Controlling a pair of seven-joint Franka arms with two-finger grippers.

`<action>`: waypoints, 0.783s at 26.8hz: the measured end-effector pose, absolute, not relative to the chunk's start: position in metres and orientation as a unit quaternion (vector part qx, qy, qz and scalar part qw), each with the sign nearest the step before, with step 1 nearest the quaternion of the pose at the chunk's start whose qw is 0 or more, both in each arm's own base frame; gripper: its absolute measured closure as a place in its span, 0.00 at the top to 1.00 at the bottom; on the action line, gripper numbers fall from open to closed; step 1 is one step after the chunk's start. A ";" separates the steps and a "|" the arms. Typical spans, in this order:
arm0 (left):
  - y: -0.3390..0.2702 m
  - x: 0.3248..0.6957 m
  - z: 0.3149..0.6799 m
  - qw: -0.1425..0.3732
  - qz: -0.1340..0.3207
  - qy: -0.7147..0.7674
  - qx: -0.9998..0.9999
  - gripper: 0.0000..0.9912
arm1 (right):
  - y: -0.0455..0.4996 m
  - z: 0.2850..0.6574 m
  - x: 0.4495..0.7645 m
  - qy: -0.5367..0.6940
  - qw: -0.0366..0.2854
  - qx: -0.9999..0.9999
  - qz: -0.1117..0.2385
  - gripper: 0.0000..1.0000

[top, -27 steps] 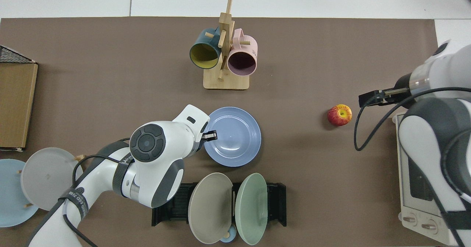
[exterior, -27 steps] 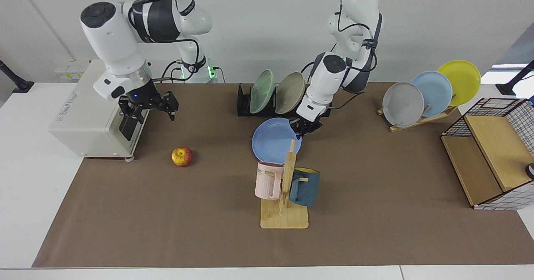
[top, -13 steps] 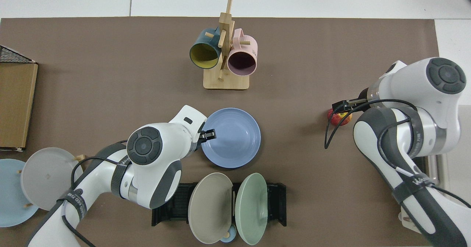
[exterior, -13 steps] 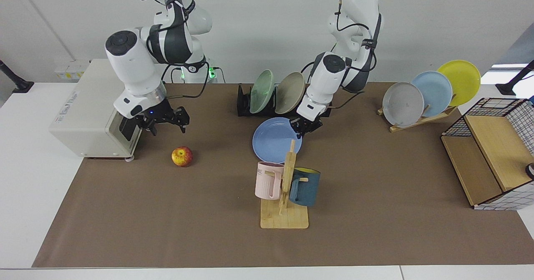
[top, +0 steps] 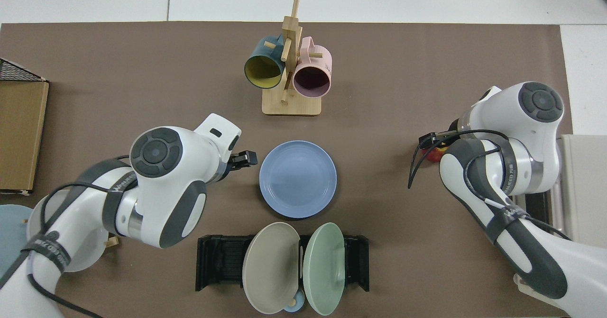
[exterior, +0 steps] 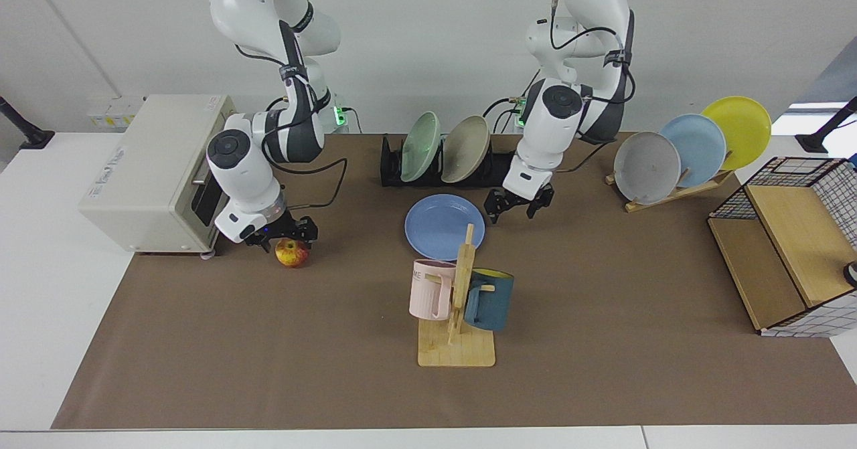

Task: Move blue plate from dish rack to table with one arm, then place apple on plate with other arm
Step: 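Release the plate and retract the left gripper while the right lifts the apple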

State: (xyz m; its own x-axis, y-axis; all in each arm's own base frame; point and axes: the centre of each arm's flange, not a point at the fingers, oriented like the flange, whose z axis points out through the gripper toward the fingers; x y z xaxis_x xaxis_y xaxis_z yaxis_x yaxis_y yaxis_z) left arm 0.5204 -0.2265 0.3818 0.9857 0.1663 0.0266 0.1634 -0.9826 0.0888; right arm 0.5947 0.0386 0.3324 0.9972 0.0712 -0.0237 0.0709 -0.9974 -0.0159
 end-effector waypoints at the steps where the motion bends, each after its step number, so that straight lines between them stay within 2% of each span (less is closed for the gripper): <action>1: -0.218 0.524 0.392 0.035 0.014 0.081 0.996 1.00 | 0.038 0.329 0.595 -0.035 0.007 -0.999 0.013 1.00; 11: -0.110 0.539 0.503 0.000 -0.051 0.044 0.998 1.00 | 0.038 0.296 0.597 -0.035 0.006 -0.999 0.026 1.00; 14: -0.084 0.537 0.533 -0.001 -0.055 0.050 0.997 1.00 | 0.039 0.290 0.597 -0.036 0.005 -0.999 0.030 0.98; 15: -0.078 0.536 0.541 0.000 -0.051 0.052 0.997 1.00 | 0.040 0.289 0.597 -0.037 0.005 -0.999 0.030 0.95; 16: -0.071 0.535 0.551 0.000 -0.044 0.057 0.997 1.00 | 0.041 0.289 0.597 -0.040 0.003 -0.999 0.030 0.86; 18: -0.054 0.530 0.568 0.002 -0.032 0.070 0.997 1.00 | 0.045 0.290 0.597 -0.047 0.000 -0.998 0.029 0.77; 21: -0.027 0.524 0.586 0.007 -0.016 0.069 0.997 1.00 | 0.052 0.295 0.600 -0.055 -0.003 -0.998 0.024 0.77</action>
State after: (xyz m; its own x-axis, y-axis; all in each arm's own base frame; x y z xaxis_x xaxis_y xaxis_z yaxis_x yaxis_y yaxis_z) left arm 0.5243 -0.0266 0.5857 0.9900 0.1371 -0.0335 0.1376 -0.9904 0.0111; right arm 0.5997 0.0516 0.2951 0.9928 0.1098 -0.0475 0.1101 -0.9939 0.0043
